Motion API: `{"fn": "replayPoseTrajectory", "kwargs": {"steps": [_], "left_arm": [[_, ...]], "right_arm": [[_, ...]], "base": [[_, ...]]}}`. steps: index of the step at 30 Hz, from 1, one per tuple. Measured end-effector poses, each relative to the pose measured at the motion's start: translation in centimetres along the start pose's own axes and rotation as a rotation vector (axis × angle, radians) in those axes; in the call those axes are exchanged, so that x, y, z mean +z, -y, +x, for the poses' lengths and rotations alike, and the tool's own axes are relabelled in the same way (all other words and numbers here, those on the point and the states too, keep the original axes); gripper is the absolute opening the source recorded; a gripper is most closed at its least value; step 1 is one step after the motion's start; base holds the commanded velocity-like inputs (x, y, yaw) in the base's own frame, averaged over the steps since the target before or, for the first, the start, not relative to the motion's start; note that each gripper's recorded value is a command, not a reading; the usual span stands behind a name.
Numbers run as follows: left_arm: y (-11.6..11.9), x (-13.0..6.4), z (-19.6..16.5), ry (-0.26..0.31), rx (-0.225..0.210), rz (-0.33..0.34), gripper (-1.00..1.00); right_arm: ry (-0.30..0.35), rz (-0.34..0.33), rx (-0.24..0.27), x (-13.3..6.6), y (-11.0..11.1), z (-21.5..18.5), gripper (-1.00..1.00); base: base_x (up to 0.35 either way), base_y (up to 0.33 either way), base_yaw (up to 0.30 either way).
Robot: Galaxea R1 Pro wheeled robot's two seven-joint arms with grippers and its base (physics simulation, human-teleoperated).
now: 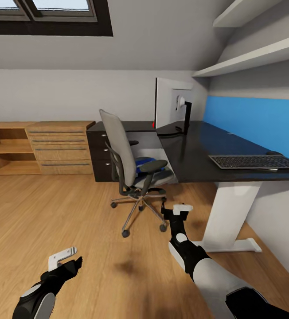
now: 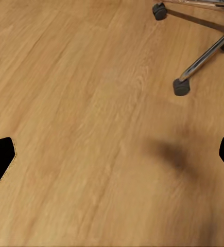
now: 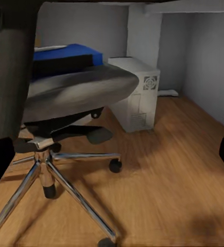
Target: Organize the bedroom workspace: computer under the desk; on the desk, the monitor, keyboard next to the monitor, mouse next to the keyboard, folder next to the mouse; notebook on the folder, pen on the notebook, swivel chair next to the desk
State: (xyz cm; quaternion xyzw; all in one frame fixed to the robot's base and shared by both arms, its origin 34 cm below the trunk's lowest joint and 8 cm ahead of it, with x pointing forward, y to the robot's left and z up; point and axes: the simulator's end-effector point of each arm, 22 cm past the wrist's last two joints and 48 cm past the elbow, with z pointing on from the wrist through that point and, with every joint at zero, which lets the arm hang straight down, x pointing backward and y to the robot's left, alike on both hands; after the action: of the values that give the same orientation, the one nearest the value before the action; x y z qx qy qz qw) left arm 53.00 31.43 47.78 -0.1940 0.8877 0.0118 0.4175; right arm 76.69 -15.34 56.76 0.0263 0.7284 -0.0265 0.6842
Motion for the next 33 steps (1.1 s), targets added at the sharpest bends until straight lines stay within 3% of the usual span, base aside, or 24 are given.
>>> {"fn": "replayPoseTrajectory", "kwargs": {"steps": [4,7,11,16,19,23,33], "left_arm": [[-0.7,0.1,-0.2,0.003,-0.01,-0.014,1.0],[-0.9,0.1,-0.3,0.004,-0.012,-0.016,1.0],[-0.9,0.1,-0.3,0.004,-0.014,-0.017,1.0],[-0.9,0.1,-0.3,0.005,-0.014,-0.017,1.0],[-0.9,0.1,-0.3,0.006,-0.014,-0.017,1.0],[-0.9,0.0,-0.4,0.008,-0.015,-0.016,1.0],[-0.6,-0.1,-0.7,0.017,-0.018,-0.007,1.0]], "right_arm": [[-0.098,-0.014,-0.035,-0.1,-0.3,2.1,1.0],[-0.129,-0.041,-0.04,-0.2,-0.9,2.8,1.0],[-0.208,-0.023,0.026,-0.3,-0.6,4.1,1.0],[-0.315,-0.033,0.024,0.1,-1.2,4.2,1.0],[-0.322,-0.032,0.022,1.2,-1.1,2.8,1.0],[-0.389,-0.023,0.005,0.4,-0.5,5.9,1.0],[-0.36,-0.018,-0.006,0.3,-0.1,6.4,1.0]], "base": [[0.023,0.0,0.0],[0.003,0.0,0.0],[0.0,0.0,0.0],[0.0,0.0,0.0],[0.0,0.0,0.0],[0.0,0.0,0.0],[0.134,0.0,0.0]]}}
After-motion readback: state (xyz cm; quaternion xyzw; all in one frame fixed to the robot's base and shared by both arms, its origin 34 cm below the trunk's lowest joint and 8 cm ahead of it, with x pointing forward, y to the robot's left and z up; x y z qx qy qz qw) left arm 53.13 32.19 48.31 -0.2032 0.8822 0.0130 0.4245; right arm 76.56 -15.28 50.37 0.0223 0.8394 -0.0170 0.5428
